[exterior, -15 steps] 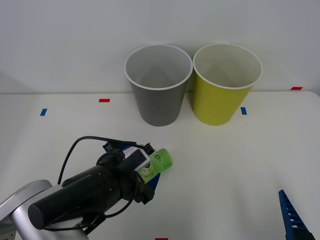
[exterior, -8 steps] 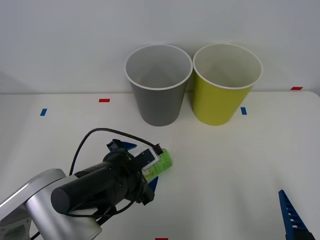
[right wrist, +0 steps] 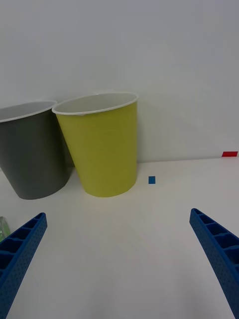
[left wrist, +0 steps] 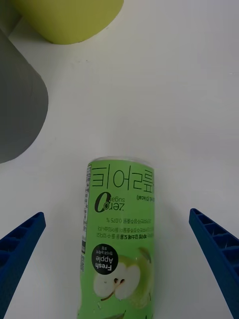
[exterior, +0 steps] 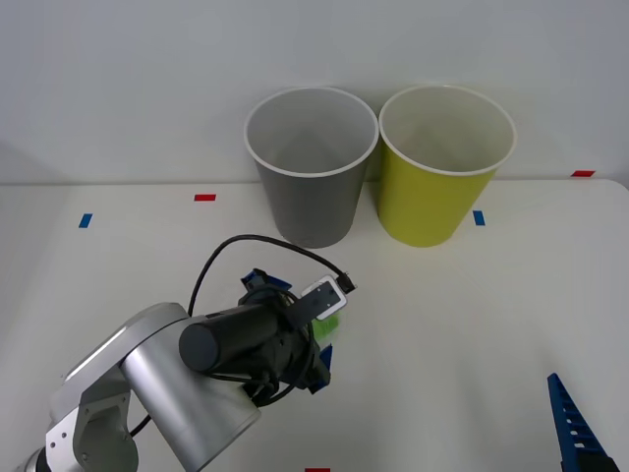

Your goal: Put cans in the gray bin and PET bottles in the light green bin.

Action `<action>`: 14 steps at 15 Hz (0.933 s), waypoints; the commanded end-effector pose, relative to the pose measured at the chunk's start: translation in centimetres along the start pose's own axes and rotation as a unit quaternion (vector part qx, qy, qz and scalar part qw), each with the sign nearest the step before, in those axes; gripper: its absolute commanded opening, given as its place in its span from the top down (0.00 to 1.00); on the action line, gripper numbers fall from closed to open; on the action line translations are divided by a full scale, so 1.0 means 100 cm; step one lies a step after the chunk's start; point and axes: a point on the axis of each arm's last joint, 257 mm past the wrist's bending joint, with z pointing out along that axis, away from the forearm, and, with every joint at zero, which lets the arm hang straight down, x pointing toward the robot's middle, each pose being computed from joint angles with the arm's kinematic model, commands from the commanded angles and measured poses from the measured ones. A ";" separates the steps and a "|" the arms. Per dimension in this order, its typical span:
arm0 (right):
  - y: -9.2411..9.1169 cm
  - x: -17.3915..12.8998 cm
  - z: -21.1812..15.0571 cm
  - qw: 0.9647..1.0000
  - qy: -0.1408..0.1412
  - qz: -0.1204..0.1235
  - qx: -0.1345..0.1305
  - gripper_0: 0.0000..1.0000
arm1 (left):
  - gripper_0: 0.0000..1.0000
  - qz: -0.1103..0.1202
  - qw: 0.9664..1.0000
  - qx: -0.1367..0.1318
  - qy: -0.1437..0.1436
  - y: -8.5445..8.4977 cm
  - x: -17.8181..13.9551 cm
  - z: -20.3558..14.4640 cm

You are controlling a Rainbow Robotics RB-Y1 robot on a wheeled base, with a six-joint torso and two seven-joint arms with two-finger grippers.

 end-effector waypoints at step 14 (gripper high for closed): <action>0.000 0.000 0.000 1.000 0.000 0.000 0.000 0.00 | 0.00 -0.004 0.996 0.022 0.087 -0.005 0.018 0.043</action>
